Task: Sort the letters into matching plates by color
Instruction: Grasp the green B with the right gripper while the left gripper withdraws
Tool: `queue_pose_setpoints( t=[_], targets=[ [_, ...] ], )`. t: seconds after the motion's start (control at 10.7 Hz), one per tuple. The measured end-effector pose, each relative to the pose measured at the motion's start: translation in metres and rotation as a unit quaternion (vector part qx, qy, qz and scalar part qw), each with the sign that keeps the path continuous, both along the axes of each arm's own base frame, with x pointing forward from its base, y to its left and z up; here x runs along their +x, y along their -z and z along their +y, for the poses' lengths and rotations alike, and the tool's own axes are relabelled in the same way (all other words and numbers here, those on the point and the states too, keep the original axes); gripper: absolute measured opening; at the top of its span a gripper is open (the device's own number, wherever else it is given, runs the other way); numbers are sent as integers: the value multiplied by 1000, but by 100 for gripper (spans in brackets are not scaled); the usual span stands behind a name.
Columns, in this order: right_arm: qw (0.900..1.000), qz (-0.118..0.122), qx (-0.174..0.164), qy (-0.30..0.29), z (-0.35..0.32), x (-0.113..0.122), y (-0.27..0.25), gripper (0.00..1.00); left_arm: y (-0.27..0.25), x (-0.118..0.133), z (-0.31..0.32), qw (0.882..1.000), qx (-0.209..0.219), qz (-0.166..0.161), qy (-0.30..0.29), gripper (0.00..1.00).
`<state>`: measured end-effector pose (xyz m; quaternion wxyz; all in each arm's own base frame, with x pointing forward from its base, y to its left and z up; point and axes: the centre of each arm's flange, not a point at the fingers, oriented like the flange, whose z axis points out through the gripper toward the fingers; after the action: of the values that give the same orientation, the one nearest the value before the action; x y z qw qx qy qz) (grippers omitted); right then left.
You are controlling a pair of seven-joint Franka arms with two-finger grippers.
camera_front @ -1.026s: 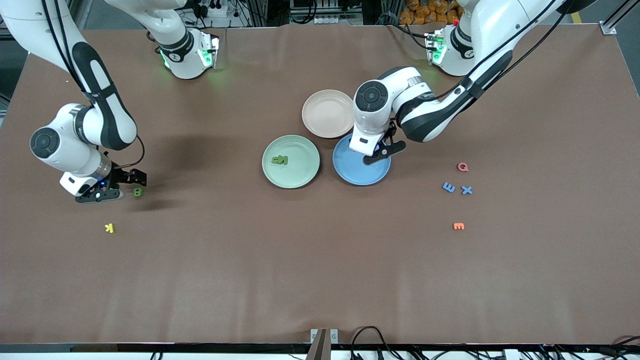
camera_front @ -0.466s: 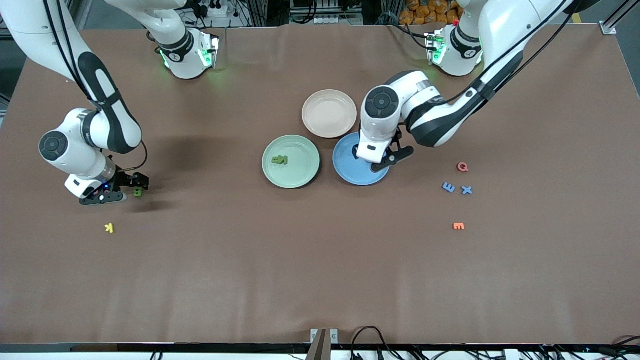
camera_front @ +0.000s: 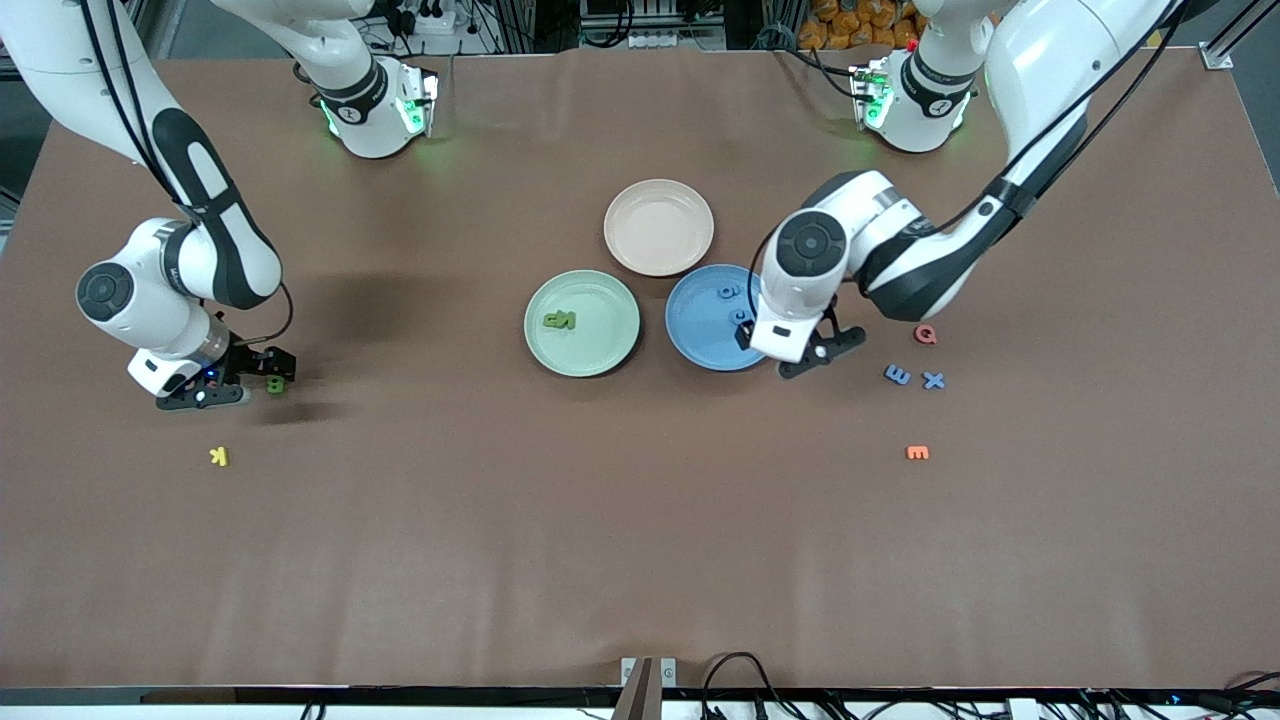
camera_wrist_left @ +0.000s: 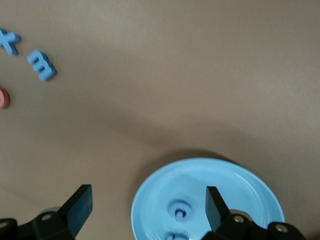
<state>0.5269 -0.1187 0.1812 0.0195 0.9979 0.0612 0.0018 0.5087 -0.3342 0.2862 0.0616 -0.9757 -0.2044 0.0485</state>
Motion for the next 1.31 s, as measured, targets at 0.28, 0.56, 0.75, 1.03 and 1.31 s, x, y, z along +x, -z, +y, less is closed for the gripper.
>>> queue_pose_setpoints(
  t=[0.28,0.56,0.75,1.03,1.31],
  targets=[
    [1000,-2,-2,0,-1,-1,10,100,9,38,47,1000,11,-1,27,100],
    [1000,-3,-2,0,-1,-1,12,100,6,64,95,998,17,6,61,100],
    [1000,-3,-2,-1,0,-1,12,84,4,73,119,996,20,12,81,100],
    [1000,-5,-2,-2,1,0,10,57,-5,86,160,994,22,17,109,100],
    [1000,-8,-2,-2,1,2,8,35,-9,94,200,990,11,32,135,100]
  ],
)
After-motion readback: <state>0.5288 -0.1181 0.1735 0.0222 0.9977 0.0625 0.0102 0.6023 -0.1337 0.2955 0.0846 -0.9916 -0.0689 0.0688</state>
